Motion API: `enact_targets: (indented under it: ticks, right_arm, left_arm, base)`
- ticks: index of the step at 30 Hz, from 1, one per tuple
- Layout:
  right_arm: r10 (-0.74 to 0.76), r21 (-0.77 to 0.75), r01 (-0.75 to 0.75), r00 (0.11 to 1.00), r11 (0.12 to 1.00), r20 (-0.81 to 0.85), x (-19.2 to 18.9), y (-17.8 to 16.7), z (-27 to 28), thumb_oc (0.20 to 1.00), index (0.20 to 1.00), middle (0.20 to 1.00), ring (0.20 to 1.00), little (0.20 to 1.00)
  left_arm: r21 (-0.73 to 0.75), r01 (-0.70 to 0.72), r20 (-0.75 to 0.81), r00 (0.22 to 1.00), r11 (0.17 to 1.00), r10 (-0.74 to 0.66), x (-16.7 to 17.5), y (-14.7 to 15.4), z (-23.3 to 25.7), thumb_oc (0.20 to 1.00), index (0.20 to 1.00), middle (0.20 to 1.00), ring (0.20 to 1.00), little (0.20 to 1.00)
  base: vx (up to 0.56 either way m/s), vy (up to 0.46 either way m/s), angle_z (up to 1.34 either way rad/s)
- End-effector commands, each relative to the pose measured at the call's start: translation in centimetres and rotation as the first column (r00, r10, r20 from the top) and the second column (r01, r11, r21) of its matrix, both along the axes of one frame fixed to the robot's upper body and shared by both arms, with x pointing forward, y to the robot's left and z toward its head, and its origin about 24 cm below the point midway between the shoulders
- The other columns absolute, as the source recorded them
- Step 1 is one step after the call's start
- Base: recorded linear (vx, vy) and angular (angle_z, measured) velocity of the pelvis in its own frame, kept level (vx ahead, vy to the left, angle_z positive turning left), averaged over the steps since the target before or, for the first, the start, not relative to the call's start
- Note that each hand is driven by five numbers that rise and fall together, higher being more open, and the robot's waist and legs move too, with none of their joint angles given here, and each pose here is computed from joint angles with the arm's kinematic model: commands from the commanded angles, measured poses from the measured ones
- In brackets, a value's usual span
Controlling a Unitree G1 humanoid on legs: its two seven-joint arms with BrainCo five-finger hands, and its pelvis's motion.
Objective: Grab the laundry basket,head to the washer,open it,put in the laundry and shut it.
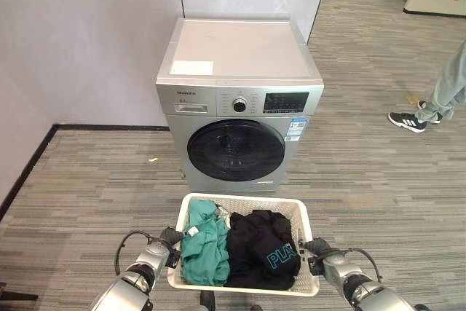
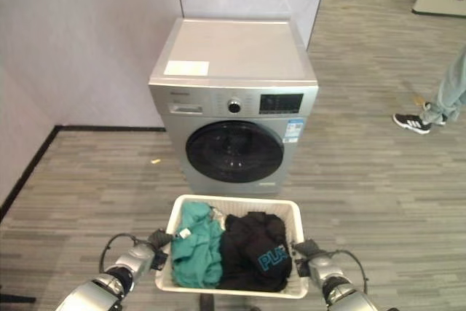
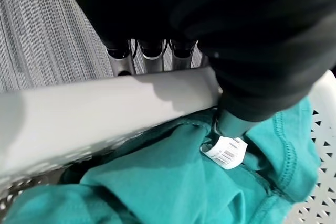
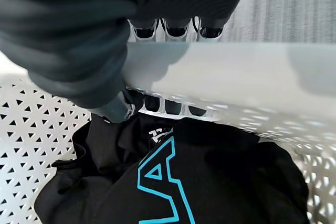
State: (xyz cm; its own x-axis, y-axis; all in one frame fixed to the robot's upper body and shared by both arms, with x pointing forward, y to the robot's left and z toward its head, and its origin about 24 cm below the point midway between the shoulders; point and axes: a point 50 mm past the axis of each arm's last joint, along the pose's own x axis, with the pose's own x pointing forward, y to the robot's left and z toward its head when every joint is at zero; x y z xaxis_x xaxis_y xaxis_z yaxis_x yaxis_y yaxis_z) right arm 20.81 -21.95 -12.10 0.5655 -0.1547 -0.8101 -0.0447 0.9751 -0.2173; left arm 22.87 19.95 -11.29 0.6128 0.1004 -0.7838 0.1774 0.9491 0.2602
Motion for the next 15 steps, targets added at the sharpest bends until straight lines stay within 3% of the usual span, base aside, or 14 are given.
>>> enact_targets:
  ticks: [1, 2, 8, 15]
  right_arm:
    - [-0.107, 0.115, 0.091, 0.984, 0.989, 0.142, 3.1, -0.2, 2.1, 0.200, 0.200, 0.200, 0.200, 0.200]
    - [0.059, -0.092, -0.069, 0.992, 0.993, -0.110, -2.2, -1.3, -1.0, 0.200, 0.200, 0.200, 0.200, 0.200]
    - [0.012, -0.079, -0.029, 0.978, 0.996, -0.209, -5.6, -2.3, -2.3, 0.200, 0.200, 0.200, 0.200, 0.200]
    - [0.055, -0.068, -0.068, 0.983, 0.995, -0.176, -3.7, -2.4, -1.5, 0.200, 0.200, 0.200, 0.200, 0.200]
  left_arm:
    - [0.009, -0.022, 0.084, 0.996, 1.000, 0.021, 2.8, 1.0, 2.0, 0.200, 0.200, 0.200, 0.200, 0.200]
    - [-0.134, -0.081, -0.256, 0.966, 0.988, 0.045, -9.1, -2.7, -4.7, 0.200, 0.200, 0.200, 0.200, 0.200]
    - [-0.138, -0.043, -0.281, 0.960, 0.990, 0.003, -9.6, -3.1, -5.0, 0.200, 0.200, 0.200, 0.200, 0.200]
    - [-0.110, 0.068, -0.254, 0.963, 0.992, -0.094, -8.1, -2.7, -4.4, 0.200, 0.200, 0.200, 0.200, 0.200]
  base:
    - [0.00, -0.002, -0.05]
    - [0.00, -0.010, -0.04]
    - [0.02, -0.030, 0.22]
    - [0.00, -0.006, 0.09]
